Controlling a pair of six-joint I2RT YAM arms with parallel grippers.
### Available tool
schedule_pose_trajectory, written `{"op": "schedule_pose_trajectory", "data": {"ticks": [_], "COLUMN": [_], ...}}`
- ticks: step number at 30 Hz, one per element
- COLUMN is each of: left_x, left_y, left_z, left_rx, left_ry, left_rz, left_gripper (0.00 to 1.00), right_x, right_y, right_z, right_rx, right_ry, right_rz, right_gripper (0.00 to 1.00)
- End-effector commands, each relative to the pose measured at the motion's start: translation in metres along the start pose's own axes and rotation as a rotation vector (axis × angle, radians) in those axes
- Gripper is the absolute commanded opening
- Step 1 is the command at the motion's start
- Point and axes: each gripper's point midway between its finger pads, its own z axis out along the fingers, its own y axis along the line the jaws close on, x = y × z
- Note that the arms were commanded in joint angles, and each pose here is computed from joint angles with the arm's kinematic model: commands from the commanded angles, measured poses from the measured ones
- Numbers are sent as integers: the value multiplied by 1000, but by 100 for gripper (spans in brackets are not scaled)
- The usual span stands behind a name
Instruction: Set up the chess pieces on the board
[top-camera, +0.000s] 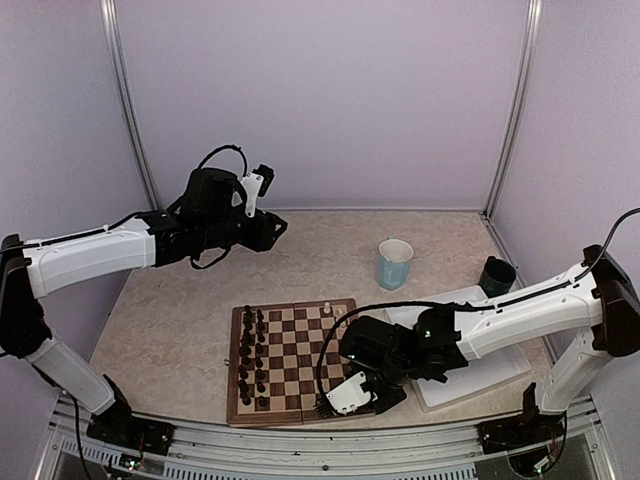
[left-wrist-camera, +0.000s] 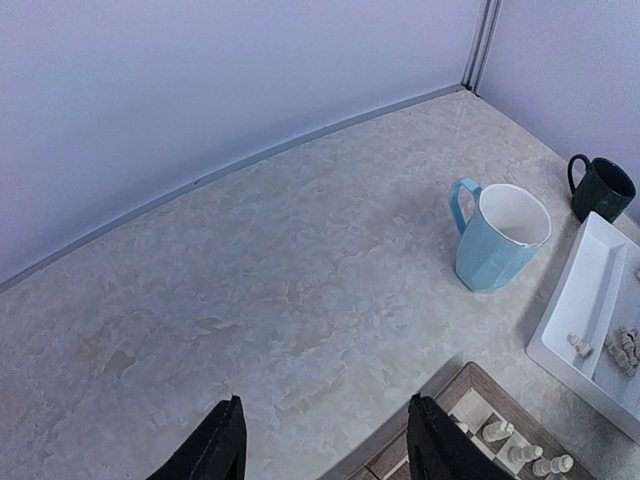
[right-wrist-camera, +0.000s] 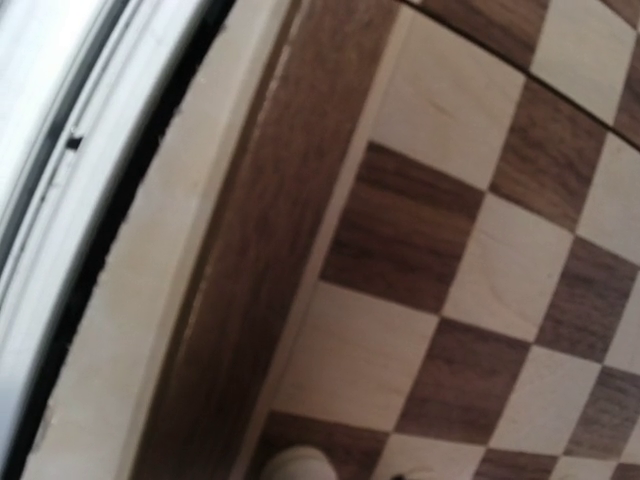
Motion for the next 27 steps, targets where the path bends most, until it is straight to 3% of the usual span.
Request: {"op": "schedule_pose_trajectory", "data": {"ticks": [1,8,11,15,19,27], "left_x": [-10,-9,-10,-15,-19,-12], "left_y": [0,1,-3,-29,-65,-109], "left_z": [0,2,0,-8,-16,-18], "left_rx": [8,3,28,96,160,272], "left_ry": [-14,-13,-31,-58,-75,-56], "left_rz": [-8,-2,-7,42,110,144], "left_gripper": [55,55,55,54,54,54], "right_x": [-2,-17,-16,23,90,181], "right_y": [2,-9,-23,-64,-93,-74], "right_z": [-3,-38,-59,-89,-108,-92], "right_rx": [-2,0,-9,60,159,196], "right_ry": [6,-51,-106,-159,-170,-95], "right_rz": [-7,-11,56,234,423,618], "right_gripper": [32,44,44,37,31,24]}}
